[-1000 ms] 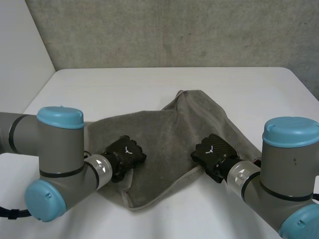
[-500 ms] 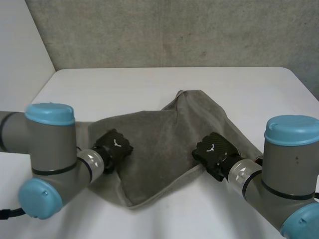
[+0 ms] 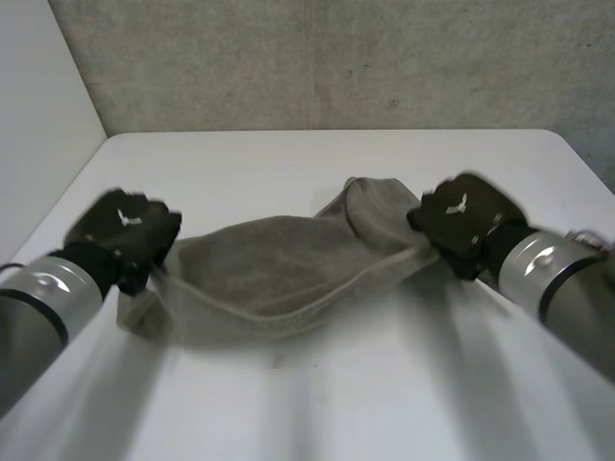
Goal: Fold the towel.
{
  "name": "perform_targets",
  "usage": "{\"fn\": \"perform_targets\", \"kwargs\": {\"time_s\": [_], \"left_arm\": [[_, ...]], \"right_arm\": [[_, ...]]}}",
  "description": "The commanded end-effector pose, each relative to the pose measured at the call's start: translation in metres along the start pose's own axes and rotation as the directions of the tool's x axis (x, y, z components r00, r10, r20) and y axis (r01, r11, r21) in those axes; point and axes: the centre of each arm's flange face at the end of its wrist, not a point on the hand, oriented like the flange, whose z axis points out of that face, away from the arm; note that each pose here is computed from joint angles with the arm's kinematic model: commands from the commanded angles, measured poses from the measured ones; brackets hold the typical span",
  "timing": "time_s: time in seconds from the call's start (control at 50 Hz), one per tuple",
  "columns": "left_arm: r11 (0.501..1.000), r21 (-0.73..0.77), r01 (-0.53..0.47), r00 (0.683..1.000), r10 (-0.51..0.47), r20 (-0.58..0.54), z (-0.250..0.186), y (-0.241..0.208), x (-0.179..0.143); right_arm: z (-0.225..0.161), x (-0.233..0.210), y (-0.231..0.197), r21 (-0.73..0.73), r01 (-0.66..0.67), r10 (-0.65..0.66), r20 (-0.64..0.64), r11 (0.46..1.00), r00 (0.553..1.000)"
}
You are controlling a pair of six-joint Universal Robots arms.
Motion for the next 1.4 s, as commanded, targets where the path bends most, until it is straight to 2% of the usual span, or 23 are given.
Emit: {"fn": "perform_targets", "kwargs": {"time_s": [0.02,0.2,0.3,0.54,0.64,0.68,0.7,0.74,0.76,0.8,0.88,0.98,1.0,1.06,1.1,1.12,1.16,1.18,1.22,1.24,1.28,1.34,1.4], "left_arm": [[0.964,0.236,0.121,0.986,-0.145,0.084,-0.033,-0.057,-0.026],[0.929,0.316,0.193,0.969,-0.232,0.089,-0.038,-0.074,-0.036],[0.948,0.238,0.211,0.97,-0.234,0.07,-0.003,-0.051,-0.027],[0.959,0.16,0.232,0.964,-0.249,0.097,0.094,-0.023,-0.022],[0.94,0.266,0.212,0.959,-0.252,0.126,0.132,-0.047,-0.039],[0.906,0.38,0.186,0.952,-0.262,0.159,0.147,-0.076,-0.059],[0.906,0.38,0.185,0.952,-0.262,0.16,0.147,-0.077,-0.059],[0.844,0.513,0.156,0.939,-0.288,0.189,0.151,-0.112,-0.08],[0.844,0.513,0.155,0.939,-0.288,0.189,0.151,-0.112,-0.08],[0.754,0.641,0.143,0.92,-0.34,0.196,0.145,-0.145,-0.099],[0.685,0.71,0.161,0.902,-0.394,0.175,0.139,-0.16,-0.11],[0.682,0.7,0.212,0.877,-0.449,0.172,0.141,-0.149,-0.118],[0.705,0.671,0.23,0.873,-0.454,0.177,0.144,-0.137,-0.117],[0.781,0.56,0.276,0.874,-0.447,0.193,0.146,-0.1,-0.111],[0.809,0.505,0.301,0.876,-0.444,0.19,0.145,-0.082,-0.103],[0.81,0.504,0.301,0.876,-0.444,0.19,0.145,-0.082,-0.103],[0.855,0.383,0.349,0.886,-0.434,0.161,0.142,-0.039,-0.077],[0.855,0.382,0.35,0.886,-0.434,0.161,0.142,-0.039,-0.076],[0.875,0.312,0.37,0.895,-0.426,0.134,0.137,-0.009,-0.059],[0.875,0.312,0.37,0.895,-0.426,0.134,0.137,-0.009,-0.058],[0.886,0.258,0.385,0.893,-0.428,0.138,0.132,0.018,-0.051],[0.89,0.235,0.391,0.889,-0.431,0.153,0.13,0.036,-0.05],[0.89,0.229,0.395,0.885,-0.436,0.167,0.129,0.042,-0.053]], "right_arm": [[-0.043,0.044,-0.054,0.101,0.016,-0.01,-0.064,0.995,0.998],[-0.065,0.063,-0.078,0.052,0.028,-0.026,-0.03,0.998,0.999],[-0.029,0.063,-0.064,-0.034,0.091,-0.089,0.052,0.995,0.995],[0.06,0.053,-0.04,-0.049,0.114,-0.109,0.101,0.992,0.989],[0.1,0.063,-0.057,0.075,0.168,-0.165,-0.046,0.983,0.985],[0.121,0.086,-0.079,0.204,0.231,-0.18,-0.241,0.951,0.954],[0.121,0.086,-0.079,0.204,0.232,-0.18,-0.242,0.951,0.953],[0.128,0.111,-0.108,0.337,0.32,-0.156,-0.433,0.885,0.888],[0.128,0.111,-0.108,0.338,0.32,-0.156,-0.434,0.885,0.887],[0.123,0.127,-0.13,0.423,0.395,-0.119,-0.545,0.816,0.83],[0.119,0.133,-0.139,0.451,0.425,-0.103,-0.582,0.785,0.807],[0.115,0.106,-0.116,0.382,0.343,-0.181,-0.399,0.858,0.899],[0.115,0.093,-0.104,0.344,0.314,-0.205,-0.317,0.885,0.926],[0.115,0.08,-0.09,0.297,0.295,-0.231,-0.233,0.908,0.945],[0.113,0.051,-0.06,0.188,0.298,-0.292,-0.06,0.936,0.954],[0.113,0.051,-0.06,0.187,0.299,-0.293,-0.059,0.936,0.954],[0.109,0.021,-0.03,0.093,0.345,-0.354,0.116,0.934,0.928],[0.109,0.021,-0.03,0.092,0.345,-0.354,0.117,0.934,0.928],[0.105,-0.008,0.003,0.03,0.414,-0.406,0.276,0.91,0.871],[0.105,-0.008,0.003,0.03,0.415,-0.406,0.276,0.91,0.871],[0.102,-0.03,0.027,0.021,0.482,-0.455,0.365,0.876,0.812],[0.104,-0.04,0.039,0.031,0.506,-0.48,0.369,0.862,0.796],[0.108,-0.04,0.04,0.038,0.501,-0.484,0.331,0.865,0.81]]}}
